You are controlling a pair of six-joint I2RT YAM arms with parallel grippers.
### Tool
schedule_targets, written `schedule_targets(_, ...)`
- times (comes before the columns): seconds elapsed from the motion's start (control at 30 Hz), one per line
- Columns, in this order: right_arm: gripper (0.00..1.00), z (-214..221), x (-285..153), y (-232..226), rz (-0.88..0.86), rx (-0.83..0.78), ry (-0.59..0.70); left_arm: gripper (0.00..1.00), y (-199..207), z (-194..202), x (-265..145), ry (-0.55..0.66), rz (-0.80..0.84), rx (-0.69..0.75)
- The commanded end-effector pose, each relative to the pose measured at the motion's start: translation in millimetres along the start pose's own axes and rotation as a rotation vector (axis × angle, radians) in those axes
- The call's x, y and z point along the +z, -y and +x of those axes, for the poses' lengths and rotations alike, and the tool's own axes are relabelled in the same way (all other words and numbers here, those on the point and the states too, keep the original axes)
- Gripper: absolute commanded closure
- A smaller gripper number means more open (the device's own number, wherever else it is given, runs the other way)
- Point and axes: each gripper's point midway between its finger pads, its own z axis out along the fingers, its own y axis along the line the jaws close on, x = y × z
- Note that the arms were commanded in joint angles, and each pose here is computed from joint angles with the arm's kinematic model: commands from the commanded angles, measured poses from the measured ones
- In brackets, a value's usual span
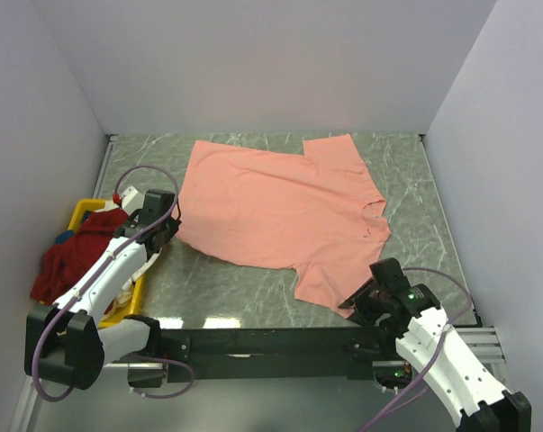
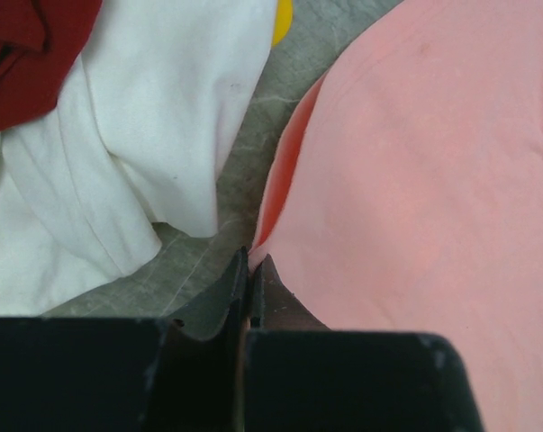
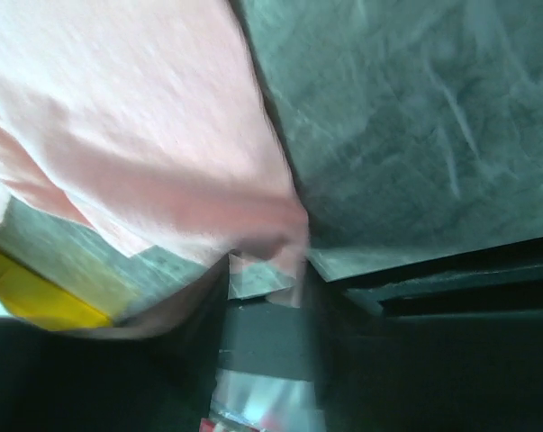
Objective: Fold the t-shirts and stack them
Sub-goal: Fold the tshirt
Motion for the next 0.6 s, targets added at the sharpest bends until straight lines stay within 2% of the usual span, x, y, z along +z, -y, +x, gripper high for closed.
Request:
schedule_targets(0.0, 0.68, -18, -6, -20, -0.068, 0.013, 0.099, 0.99, 3, -3, 0, 0.013, 0.018, -0.012)
schedule_targets(0.07, 0.80, -28, -12, -23, -0.064, -0.014, 0.153, 0.99, 1, -1, 0, 0.006, 0.015, -0.004)
schedule_targets(0.1, 0.90, -30, -14, -22, -0.052, -0.024, 0.168, 0.99, 2, -2, -1, 0.008, 0.022, -0.004)
schedule_targets(0.17, 0.98, -39, -23, -18, -0.015, -0.056, 0.222, 0.99, -2, -1, 0, 0.011, 0.013, 0.004)
schedule_targets(0.3, 1.00, -51, -44, -12, 0.036, -0.070, 0.304, 0.99, -8, 1, 0, 0.012, 0.002, 0.005)
schedule_targets(0.57, 1.00, -46, -99, -21, -0.059, -0.076, 0.358, 0.99, -30, 13, 1, 0.002, -0.046, -0.001)
